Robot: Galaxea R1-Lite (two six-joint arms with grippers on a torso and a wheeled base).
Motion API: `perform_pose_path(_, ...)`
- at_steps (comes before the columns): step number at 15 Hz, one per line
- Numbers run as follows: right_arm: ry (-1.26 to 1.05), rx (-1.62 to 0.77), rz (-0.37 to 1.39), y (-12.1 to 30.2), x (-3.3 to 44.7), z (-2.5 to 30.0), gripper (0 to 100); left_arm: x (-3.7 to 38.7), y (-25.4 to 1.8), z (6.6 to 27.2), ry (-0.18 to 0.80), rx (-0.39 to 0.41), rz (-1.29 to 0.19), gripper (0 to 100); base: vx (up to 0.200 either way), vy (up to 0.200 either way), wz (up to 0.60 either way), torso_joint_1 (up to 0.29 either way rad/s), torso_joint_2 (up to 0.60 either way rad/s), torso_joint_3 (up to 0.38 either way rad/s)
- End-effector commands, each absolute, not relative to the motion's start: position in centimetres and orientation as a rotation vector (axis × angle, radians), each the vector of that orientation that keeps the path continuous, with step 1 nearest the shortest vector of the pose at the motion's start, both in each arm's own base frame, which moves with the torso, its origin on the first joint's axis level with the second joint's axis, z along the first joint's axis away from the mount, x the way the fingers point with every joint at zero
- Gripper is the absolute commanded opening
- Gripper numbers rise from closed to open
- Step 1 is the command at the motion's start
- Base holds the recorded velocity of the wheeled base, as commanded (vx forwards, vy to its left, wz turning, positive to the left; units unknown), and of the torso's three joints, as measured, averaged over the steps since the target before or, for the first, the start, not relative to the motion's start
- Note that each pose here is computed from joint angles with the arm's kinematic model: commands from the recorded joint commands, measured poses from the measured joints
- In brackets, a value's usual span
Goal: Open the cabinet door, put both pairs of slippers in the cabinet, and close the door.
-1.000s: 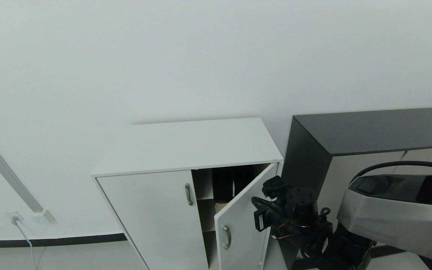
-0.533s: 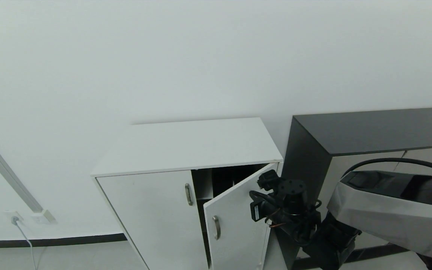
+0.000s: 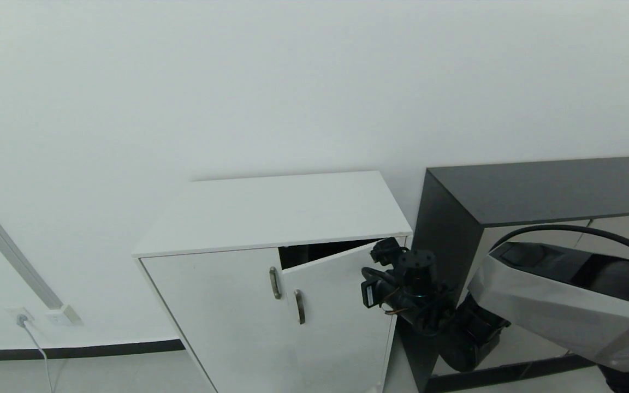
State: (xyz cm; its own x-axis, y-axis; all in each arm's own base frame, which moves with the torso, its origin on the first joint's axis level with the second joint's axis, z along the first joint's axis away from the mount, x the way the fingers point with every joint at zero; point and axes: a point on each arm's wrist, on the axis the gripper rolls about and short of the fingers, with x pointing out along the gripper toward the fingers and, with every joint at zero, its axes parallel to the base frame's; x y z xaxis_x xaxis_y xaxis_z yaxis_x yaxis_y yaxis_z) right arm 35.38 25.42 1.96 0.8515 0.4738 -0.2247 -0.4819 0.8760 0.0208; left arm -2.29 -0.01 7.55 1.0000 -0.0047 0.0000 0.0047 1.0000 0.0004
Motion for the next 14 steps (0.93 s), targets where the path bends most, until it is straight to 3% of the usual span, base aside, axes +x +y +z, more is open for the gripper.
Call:
perform_pose_path(1, 0.21, -0.029, 0.502, 25.7, 35.9, 2.4, 0, -2.3, 0.0, 7.6, 0.0, 0.002, -0.005, 0, 0.0, 0.0, 0.0, 0.0, 0.0, 0.0)
perform_pose_path(14, 0.197, -0.022, 0.478, 25.4, 37.4, 2.0, 0, -2.3, 0.0, 7.6, 0.0, 0.002, -0.005, 0, 0.0, 0.0, 0.0, 0.0, 0.0, 0.0)
